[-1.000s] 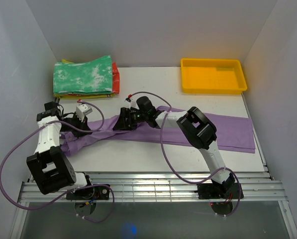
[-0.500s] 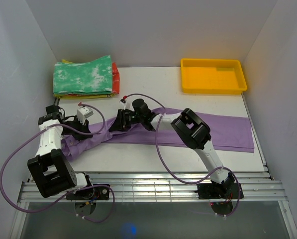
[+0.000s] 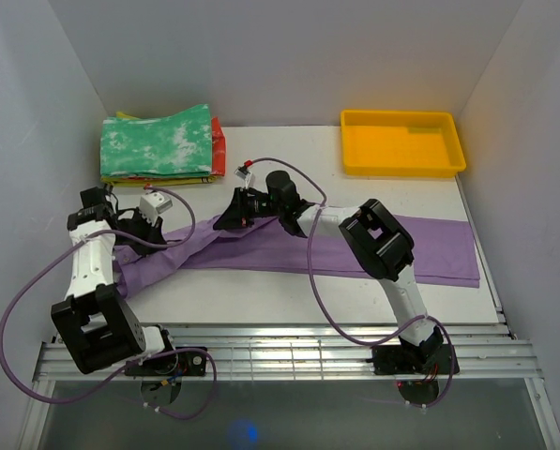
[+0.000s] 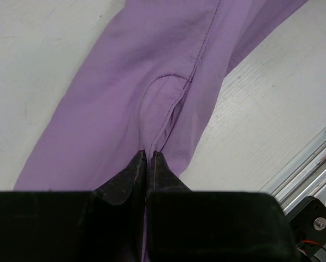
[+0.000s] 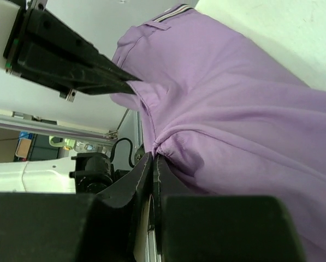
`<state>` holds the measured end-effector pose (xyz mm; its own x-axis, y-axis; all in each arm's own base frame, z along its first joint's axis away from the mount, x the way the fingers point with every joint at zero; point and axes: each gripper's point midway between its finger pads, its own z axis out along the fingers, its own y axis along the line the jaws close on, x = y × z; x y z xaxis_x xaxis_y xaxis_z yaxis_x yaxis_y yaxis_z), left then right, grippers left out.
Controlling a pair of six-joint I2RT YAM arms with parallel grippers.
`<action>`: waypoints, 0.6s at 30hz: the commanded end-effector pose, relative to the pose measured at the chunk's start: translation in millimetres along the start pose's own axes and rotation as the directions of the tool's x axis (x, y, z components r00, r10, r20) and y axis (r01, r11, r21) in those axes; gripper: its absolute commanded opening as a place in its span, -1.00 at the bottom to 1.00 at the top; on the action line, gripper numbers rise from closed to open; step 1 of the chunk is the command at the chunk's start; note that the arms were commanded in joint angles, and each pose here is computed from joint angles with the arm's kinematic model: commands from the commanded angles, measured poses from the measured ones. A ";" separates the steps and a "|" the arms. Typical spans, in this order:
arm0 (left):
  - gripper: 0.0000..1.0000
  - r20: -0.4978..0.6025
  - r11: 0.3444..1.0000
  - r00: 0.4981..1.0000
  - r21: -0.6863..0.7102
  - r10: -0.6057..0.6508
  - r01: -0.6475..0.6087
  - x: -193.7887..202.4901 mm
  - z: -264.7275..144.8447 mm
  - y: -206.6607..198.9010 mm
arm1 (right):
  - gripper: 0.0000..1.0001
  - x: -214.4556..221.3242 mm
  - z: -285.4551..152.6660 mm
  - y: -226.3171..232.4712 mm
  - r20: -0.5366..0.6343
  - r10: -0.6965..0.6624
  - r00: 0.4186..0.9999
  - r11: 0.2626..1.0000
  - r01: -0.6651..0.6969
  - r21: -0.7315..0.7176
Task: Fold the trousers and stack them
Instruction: Fold the trousers
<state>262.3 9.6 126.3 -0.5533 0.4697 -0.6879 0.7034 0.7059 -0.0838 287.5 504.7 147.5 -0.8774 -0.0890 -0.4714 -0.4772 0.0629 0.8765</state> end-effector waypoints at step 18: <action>-1.00 0.057 0.993 0.993 -0.052 -0.105 0.108 -61.6 -21.4 69.8 | 0.99 -98.2 -147.2 -3.9 -0.071 -0.576 0.814 0.785 0.575 0.233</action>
<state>317.4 38.3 155.0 -0.6258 0.3968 -0.6715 0.6281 0.7668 -0.1323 384.3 411.5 172.0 -0.6758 -0.0565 -0.7349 -0.7272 0.2133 0.6524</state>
